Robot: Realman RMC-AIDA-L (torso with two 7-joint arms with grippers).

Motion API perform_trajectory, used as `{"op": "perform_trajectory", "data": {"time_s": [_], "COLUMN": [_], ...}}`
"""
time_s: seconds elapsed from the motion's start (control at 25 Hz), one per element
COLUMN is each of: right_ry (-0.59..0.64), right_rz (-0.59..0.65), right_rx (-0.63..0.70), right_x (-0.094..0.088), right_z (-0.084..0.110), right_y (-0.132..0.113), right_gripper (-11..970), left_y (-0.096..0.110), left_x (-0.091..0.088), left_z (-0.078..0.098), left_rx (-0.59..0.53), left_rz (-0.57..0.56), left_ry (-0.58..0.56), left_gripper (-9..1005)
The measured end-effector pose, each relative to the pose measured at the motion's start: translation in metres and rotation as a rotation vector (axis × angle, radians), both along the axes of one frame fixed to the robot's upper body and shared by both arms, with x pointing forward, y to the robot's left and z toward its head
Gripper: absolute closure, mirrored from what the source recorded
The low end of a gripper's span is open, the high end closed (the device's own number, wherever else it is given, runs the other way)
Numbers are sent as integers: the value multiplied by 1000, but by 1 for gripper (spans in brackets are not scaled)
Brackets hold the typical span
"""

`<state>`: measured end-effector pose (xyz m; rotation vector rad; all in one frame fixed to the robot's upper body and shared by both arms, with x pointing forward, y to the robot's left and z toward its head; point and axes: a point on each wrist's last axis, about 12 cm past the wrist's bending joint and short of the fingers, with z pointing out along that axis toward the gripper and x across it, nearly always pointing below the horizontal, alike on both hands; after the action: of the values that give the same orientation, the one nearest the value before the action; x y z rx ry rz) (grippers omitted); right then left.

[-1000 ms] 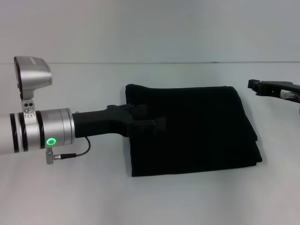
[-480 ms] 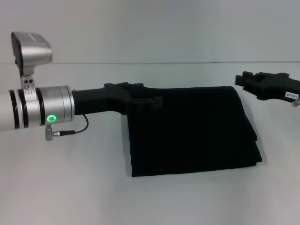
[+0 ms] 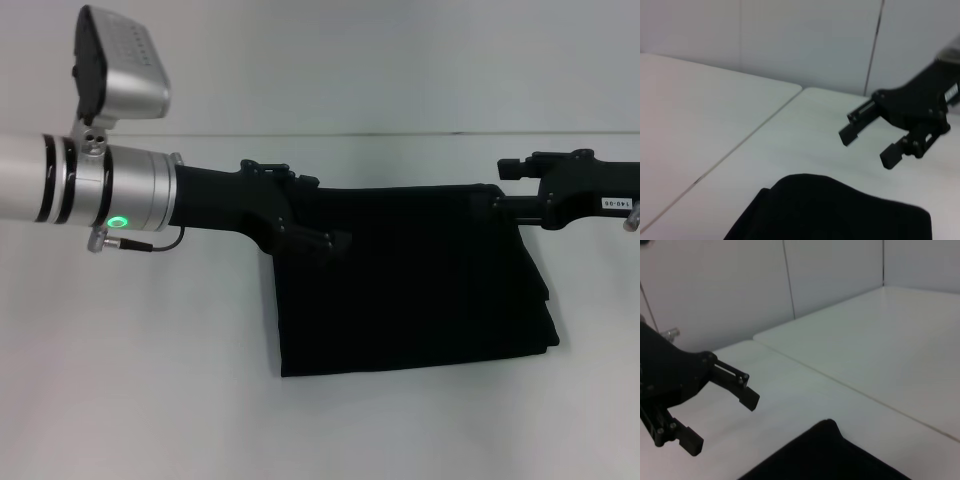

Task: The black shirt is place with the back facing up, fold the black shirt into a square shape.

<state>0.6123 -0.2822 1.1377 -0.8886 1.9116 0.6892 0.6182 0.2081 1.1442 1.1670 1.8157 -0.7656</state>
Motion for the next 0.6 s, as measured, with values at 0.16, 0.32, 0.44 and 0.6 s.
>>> {"op": "perform_trajectory", "data": {"time_s": [0.16,0.32,0.44,0.6], "right_ry": [18,24,24,23], "right_rz": [16,26,40,49], "right_rx": [-59,-91,-110,-126], "right_x": [5,11,14,15], "right_z": [8,10,9,8], "right_y": [3,10,18,24], "right_gripper": [205,132,99,79], "left_y": [-4,-6,-8,-8], "left_x": [2,4,3,2], "left_z": [3,0,-4,-6], "left_rx": [56,94,112,120], "left_rz": [-22,-10,-10,-9], "left_ry": [-30,-43,-46,-51], "left_gripper": [76,77,77,77]}}
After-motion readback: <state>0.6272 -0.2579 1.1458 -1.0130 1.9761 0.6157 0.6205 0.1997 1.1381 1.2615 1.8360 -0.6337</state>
